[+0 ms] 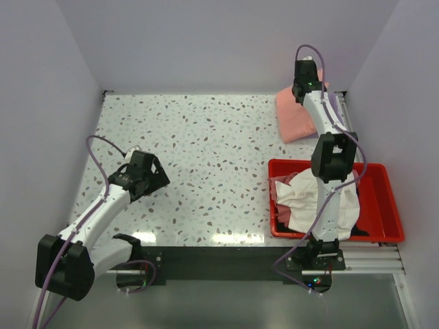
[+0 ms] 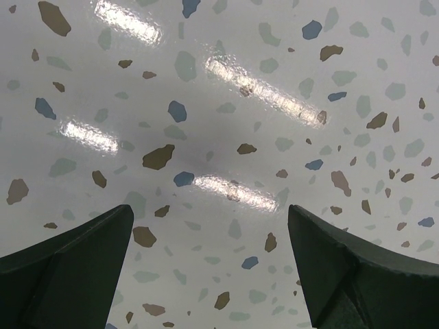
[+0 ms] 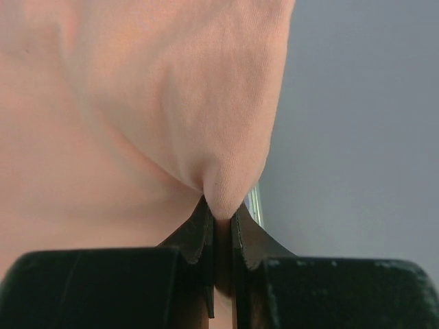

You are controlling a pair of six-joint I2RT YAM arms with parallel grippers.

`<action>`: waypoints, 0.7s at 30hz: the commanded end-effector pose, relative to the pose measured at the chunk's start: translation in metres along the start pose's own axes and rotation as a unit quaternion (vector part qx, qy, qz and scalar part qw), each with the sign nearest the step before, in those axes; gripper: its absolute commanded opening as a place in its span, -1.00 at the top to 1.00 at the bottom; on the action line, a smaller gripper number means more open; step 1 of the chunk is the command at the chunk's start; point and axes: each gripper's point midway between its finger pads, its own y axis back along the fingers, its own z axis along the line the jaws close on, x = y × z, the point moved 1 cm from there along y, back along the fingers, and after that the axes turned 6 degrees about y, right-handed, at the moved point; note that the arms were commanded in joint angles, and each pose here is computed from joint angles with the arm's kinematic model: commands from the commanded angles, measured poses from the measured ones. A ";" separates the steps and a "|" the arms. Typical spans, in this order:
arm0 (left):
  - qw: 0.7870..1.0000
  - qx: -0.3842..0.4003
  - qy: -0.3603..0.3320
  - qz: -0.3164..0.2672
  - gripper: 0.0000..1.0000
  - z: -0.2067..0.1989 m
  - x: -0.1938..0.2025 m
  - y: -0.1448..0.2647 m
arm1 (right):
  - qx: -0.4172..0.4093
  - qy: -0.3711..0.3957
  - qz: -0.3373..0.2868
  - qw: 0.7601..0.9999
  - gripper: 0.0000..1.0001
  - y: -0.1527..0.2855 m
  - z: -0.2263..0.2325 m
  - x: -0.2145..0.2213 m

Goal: Fold and stack the t-shirts
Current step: Neatly place the folded tshirt to the corner

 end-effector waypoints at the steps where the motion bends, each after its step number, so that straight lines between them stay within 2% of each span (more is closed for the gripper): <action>1: 1.000 0.001 0.018 -0.021 -1.00 -0.007 -0.016 0.007 | 0.011 -0.043 -0.018 0.999 1.00 -0.021 -0.015 -0.005; 7: 1.000 -0.002 0.018 -0.020 -1.00 -0.008 -0.017 0.008 | 0.004 -0.069 -0.016 0.997 1.00 -0.062 -0.007 0.006; 9: 1.000 -0.004 0.019 -0.020 -1.00 -0.008 -0.018 0.010 | 0.008 -0.089 -0.011 0.996 1.00 -0.075 -0.018 0.013; 11: 1.000 -0.004 0.021 -0.022 -1.00 -0.008 -0.019 0.011 | 0.005 -0.092 0.000 0.996 0.86 -0.086 -0.016 0.022; 14: 0.999 -0.003 0.025 -0.022 -1.00 -0.010 -0.020 0.012 | 0.003 -0.104 0.008 0.994 0.19 -0.096 -0.015 0.030; 15: 0.999 -0.002 0.026 -0.022 -1.00 -0.010 -0.021 0.013 | 0.011 -0.107 0.012 0.994 -0.51 -0.098 -0.018 0.033; 16: 0.999 -0.002 0.026 -0.022 -1.00 -0.011 -0.022 0.014 | 0.012 -0.110 0.015 0.994 -0.96 -0.102 -0.019 0.036; 21: 0.999 0.000 0.027 -0.025 -1.00 -0.013 -0.025 0.016 | 0.018 -0.125 0.020 0.992 -0.98 -0.102 -0.025 0.040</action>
